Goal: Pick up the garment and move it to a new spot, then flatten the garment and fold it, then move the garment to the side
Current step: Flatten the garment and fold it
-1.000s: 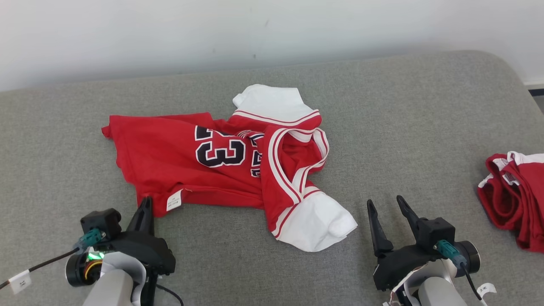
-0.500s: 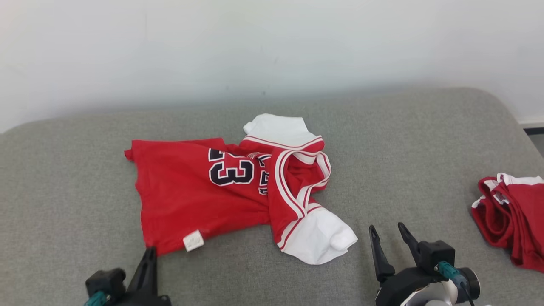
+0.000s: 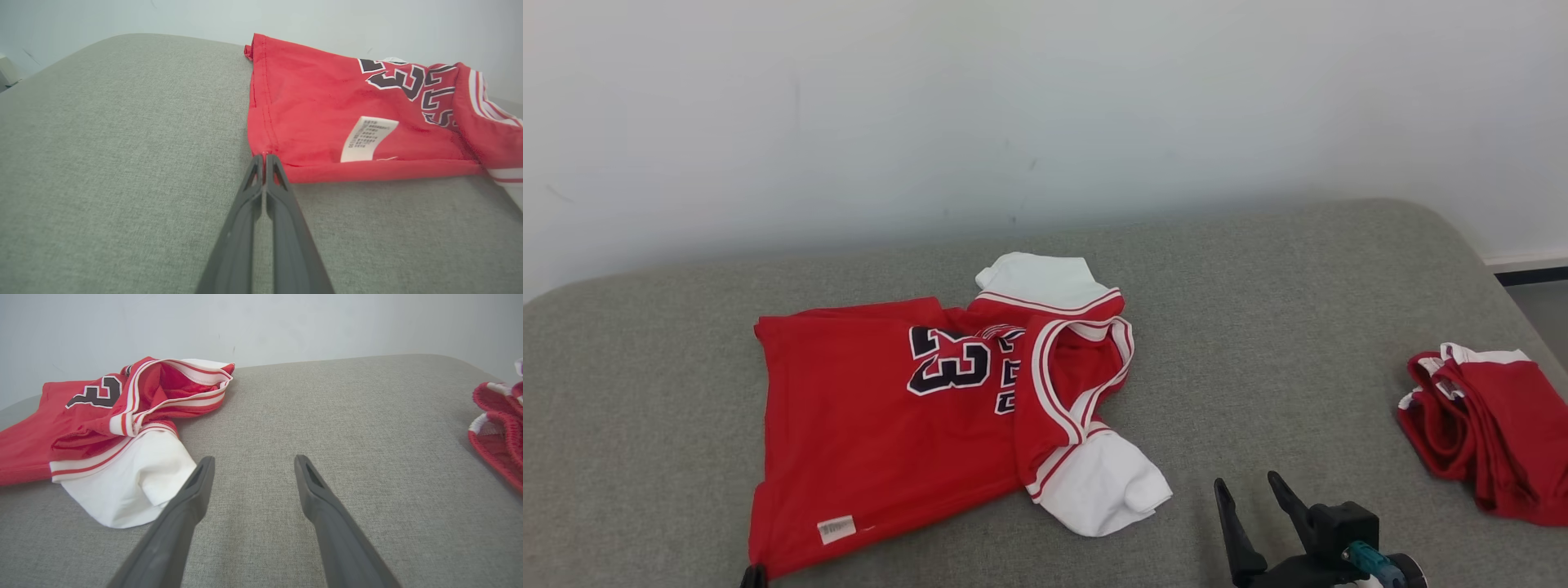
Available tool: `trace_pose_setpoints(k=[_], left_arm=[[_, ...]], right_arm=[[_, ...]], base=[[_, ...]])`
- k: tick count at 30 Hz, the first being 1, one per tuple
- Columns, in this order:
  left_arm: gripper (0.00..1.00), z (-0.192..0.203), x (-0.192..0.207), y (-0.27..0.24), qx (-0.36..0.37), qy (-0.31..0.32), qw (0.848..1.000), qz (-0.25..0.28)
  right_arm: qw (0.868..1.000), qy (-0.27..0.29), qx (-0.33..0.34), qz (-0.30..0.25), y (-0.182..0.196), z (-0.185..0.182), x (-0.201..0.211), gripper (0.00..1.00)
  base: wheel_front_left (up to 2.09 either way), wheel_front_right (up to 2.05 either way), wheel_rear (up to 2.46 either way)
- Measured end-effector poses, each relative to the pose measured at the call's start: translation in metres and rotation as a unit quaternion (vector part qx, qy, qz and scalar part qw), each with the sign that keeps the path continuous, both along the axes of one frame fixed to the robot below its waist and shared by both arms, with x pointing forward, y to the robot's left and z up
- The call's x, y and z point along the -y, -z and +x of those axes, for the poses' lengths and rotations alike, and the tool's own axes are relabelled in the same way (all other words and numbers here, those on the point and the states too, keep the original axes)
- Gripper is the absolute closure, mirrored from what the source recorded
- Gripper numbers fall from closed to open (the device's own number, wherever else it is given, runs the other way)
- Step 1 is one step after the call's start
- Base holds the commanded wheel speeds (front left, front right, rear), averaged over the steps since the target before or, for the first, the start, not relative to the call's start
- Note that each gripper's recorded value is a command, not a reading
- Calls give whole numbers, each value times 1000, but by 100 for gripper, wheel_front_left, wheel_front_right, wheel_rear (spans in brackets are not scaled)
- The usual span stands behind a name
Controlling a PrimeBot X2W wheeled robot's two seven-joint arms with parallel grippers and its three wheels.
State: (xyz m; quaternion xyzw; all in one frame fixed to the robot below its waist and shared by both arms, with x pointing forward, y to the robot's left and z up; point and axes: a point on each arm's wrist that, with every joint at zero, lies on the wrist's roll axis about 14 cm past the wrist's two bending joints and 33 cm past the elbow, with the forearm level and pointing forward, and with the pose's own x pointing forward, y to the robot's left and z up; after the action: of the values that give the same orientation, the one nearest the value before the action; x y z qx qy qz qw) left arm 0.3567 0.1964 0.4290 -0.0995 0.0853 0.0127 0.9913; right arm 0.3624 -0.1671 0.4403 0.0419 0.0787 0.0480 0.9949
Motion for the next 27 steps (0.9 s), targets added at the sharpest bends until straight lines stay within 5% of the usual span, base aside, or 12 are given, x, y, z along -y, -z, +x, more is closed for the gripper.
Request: trace_pose_setpoints(k=[1,2,3,4,17,27], left_arm=[[76,-3,-1,4,-6,-4,1000,0],[51,-6,-4,6,-10,-8,1000,6],[7,-7,-5,8,-14,-12,1000,11],[0,-8,-7,8,-14,-18,1000,14],[0,-23,-7,9,-13,-29,999,13],[0,-45,-16,15,-23,-54,998,5]], right_arm=[[1000,-1,1,1,0,-1,-1,0],[1000,-2,1,2,-1,-1,-2,0],[1000,-7,0,3,0,-2,-5,0],[1000,-14,0,3,0,-2,-9,0],[985,-173,9,27,-14,9,-114,0],[969,-244,-29,8,3,18,-158,0]], base=[[0,0,0],[0,0,0],[0,0,0],[0,0,0],[0,0,0],[0,0,0]])
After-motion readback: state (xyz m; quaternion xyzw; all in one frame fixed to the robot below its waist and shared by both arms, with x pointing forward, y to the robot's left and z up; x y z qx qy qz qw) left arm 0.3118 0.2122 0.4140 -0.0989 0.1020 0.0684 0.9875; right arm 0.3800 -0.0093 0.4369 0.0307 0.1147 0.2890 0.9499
